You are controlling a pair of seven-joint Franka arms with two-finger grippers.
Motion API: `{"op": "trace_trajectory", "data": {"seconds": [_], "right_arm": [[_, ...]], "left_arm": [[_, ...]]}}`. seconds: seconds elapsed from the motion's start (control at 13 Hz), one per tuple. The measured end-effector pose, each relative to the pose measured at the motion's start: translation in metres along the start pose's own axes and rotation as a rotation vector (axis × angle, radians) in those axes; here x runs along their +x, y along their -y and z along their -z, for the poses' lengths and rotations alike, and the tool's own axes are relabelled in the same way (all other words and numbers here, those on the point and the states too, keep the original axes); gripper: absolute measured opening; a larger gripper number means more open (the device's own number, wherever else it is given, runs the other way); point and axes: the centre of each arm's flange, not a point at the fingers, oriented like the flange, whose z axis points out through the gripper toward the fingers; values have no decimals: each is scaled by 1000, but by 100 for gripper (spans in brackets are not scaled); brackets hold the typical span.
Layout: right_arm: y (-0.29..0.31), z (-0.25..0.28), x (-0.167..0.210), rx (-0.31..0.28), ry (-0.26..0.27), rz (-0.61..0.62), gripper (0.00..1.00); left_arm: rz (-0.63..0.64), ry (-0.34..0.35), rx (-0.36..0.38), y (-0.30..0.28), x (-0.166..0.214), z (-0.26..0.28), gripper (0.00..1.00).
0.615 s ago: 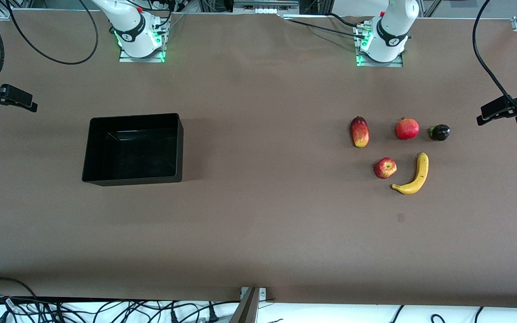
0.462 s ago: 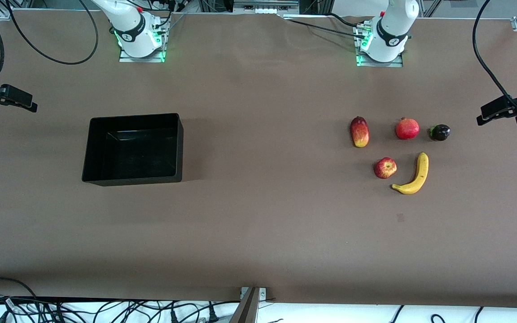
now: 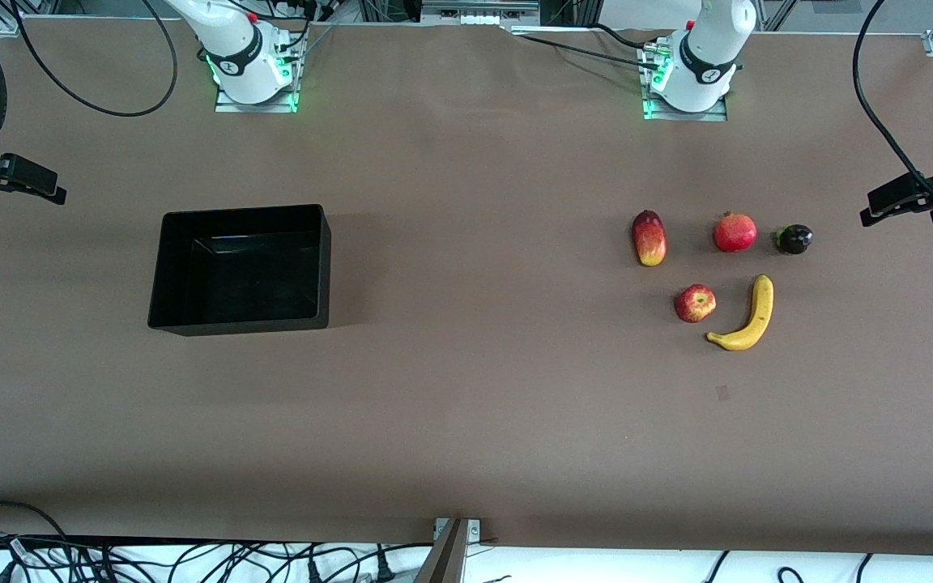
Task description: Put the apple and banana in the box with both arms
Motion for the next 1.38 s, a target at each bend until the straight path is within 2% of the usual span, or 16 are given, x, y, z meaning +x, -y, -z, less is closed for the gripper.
{"op": "trace_trajectory", "data": {"seconds": [0.23,0.31,0.46,0.62,0.92,1.0,1.08,1.31,1.38], "right_arm": [[-5,-52,8,-42,142,-2,100],[-4,-77,15,-43,148,-1,100],[-6,-138,28,-46,92,-2,100],[-22,-201,25,-46,19,-25,100],[-41,-302,-8,-38,-194,-74,100],[-39,-320,-19,-36,-213,-76,100],[-37,-332,-26,-34,-210,-77,100],[-36,-355,-32,-31,-167,-79,99],[-36,-361,-33,-31,-156,-79,93]], "left_arm": [[0,0,0,0,0,0,100],[0,0,0,0,0,0,100],[0,0,0,0,0,0,100],[1,0,0,1,0,0,100],[1,0,0,1,0,0,100],[1,0,0,1,0,0,100],[1,0,0,1,0,0,100],[1,0,0,1,0,0,100],[1,0,0,1,0,0,100]]}}
